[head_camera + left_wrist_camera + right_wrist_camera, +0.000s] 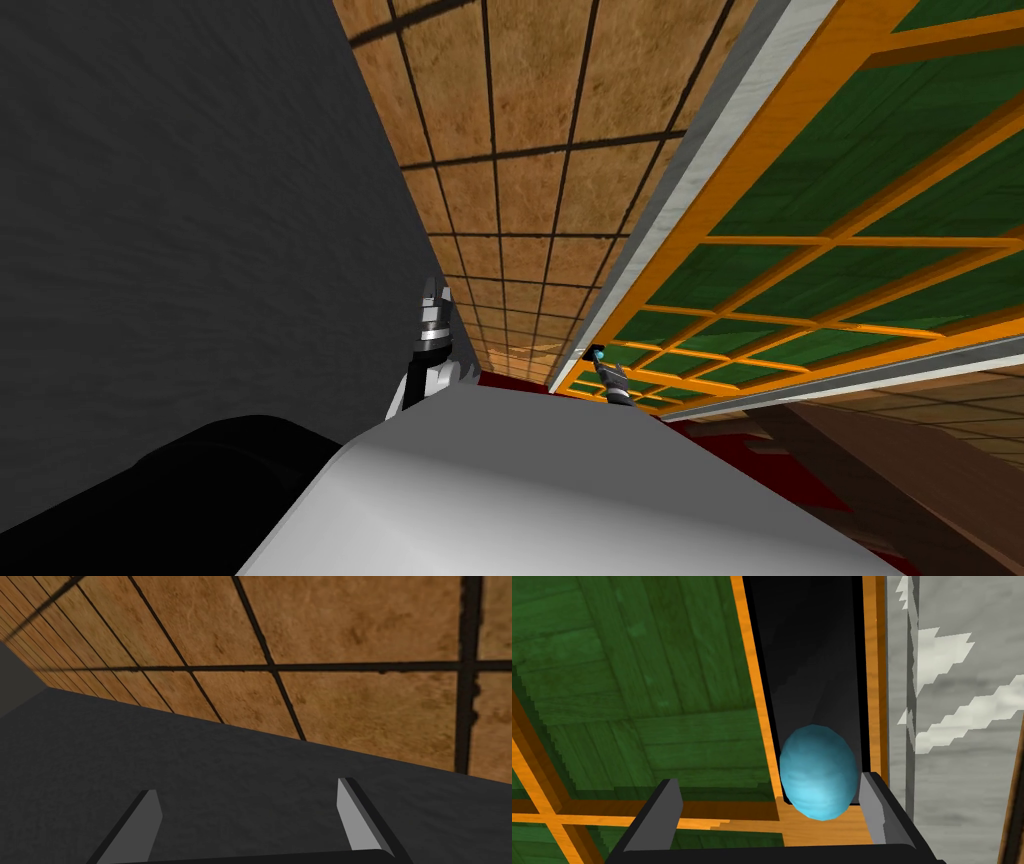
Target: Pull the door open
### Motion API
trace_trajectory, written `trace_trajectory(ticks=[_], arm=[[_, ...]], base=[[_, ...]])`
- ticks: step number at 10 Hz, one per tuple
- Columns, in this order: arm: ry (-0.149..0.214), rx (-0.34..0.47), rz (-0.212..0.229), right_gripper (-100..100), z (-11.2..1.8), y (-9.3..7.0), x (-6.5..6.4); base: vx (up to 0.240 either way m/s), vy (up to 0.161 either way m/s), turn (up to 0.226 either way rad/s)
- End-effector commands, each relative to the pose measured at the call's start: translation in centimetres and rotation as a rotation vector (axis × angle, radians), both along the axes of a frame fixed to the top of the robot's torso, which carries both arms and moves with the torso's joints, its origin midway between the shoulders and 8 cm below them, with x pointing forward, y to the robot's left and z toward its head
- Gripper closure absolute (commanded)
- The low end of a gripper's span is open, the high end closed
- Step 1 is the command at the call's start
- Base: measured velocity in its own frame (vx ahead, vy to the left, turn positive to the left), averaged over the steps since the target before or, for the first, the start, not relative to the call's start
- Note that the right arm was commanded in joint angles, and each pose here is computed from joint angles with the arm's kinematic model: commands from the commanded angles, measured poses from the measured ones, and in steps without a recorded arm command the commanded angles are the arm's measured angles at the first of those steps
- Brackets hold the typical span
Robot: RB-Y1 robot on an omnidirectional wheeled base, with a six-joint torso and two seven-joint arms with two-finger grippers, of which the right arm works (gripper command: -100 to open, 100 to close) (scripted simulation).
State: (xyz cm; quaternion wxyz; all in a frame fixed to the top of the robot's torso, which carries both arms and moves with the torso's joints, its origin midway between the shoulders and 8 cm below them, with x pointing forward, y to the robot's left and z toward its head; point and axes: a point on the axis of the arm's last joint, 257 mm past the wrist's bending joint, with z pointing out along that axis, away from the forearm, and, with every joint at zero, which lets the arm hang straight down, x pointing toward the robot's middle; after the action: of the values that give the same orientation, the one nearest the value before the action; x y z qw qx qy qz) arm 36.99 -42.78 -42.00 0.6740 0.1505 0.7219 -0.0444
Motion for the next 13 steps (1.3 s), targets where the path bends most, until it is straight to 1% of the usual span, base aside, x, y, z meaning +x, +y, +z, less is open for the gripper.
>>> trace_trajectory(ticks=[1,2,3,4,5,6,7,8,9,10,11,12,13], arm=[[0.039,0.033,-0.07,100,-1.3,-2.3,-1.4],[0.047,0.044,-0.084,100,-1.5,-2.6,-1.5],[0.052,0.045,-0.086,100,-1.7,-2.6,-1.6],[0.061,0.08,-0.126,100,-2.2,-3.5,-2.0],[0.072,0.097,-0.146,100,-2.6,-3.9,-2.2],[0.073,0.098,-0.146,100,-2.7,-3.9,-2.2],[0.088,0.133,-0.184,100,-3.3,-4.7,-2.7],[0.068,0.134,-0.196,100,-2.4,-5.3,-2.1],[0.077,0.143,-0.201,100,-2.9,-5.3,-2.4],[0.081,0.145,-0.202,100,-3.1,-5.2,-2.6],[0.074,0.142,-0.201,100,-2.7,-5.3,-2.4],[0.095,0.152,-0.205,100,-3.7,-5.1,-3.0],[0.095,0.152,-0.205,100,-3.7,-5.1,-3.0]], base=[[-0.024,0.018,0.012],[-0.023,0.013,-0.003],[-0.012,0.008,-0.008],[-0.022,0.016,-0.004],[-0.021,0.018,0.008],[-0.005,0.019,-0.017],[-0.021,0.013,-0.061],[-0.026,0.013,0.011],[-0.012,0.011,0.062],[0.0,0.006,-0.051],[0.011,0.016,-0.013],[0.001,-0.006,0.007],[-0.006,-0.016,0.024]])
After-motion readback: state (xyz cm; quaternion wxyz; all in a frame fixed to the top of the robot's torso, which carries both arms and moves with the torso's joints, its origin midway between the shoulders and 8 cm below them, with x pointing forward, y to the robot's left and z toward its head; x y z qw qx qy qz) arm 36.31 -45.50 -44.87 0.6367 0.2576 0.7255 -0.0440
